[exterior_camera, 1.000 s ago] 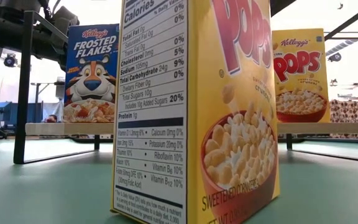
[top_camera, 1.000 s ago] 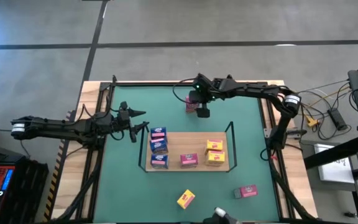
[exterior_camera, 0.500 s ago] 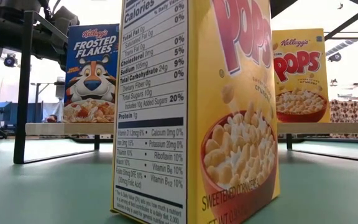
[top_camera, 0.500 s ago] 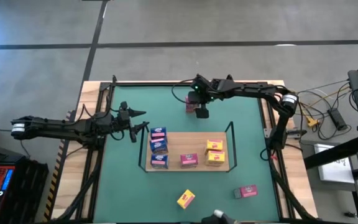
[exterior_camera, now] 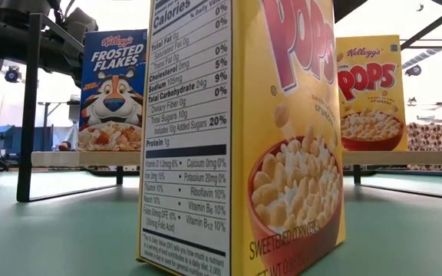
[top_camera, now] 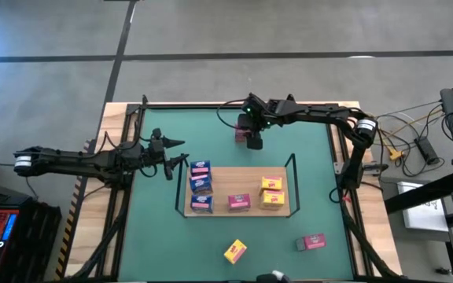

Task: Stack cereal on shelf
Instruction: Put the top pink cereal box on the shelf aligned with the other pink cereal box

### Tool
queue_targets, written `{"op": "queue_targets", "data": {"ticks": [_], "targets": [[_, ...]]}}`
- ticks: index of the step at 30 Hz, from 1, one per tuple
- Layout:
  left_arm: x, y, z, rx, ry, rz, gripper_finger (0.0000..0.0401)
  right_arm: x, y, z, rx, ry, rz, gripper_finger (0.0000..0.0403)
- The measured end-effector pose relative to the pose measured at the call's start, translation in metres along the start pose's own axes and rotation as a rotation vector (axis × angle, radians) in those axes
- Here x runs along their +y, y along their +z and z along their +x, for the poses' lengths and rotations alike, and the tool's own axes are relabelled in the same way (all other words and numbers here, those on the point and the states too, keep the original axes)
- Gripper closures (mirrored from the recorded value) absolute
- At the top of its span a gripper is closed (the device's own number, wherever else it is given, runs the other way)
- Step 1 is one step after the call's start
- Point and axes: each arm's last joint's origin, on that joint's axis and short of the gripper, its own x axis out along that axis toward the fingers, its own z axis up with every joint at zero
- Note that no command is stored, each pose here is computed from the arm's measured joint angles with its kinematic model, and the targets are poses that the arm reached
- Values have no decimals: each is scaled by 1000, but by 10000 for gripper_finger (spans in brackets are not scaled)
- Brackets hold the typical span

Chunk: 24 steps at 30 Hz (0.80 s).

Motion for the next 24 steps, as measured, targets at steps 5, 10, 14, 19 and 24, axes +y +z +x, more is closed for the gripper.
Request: {"op": "queue_targets", "data": {"ticks": [5, 10, 14, 19, 24], "targets": [[0, 0, 0, 0, 0, 0, 168, 4, 4, -11, -28, -6, 26, 235], [0, 0, 0, 0, 0, 0, 168, 16, 12, -32, -62, 4, 16, 233], [0, 0, 0, -3, 0, -1, 168, 33, 17, -42, -80, 72, 66, 231], [0, 0, 1, -1, 0, 0, 168, 55, 25, -52, -96, 119, 131, 233], [0, 0, 1, -2, 0, 0, 168, 74, 31, -60, -107, 147, 195, 232]]}}
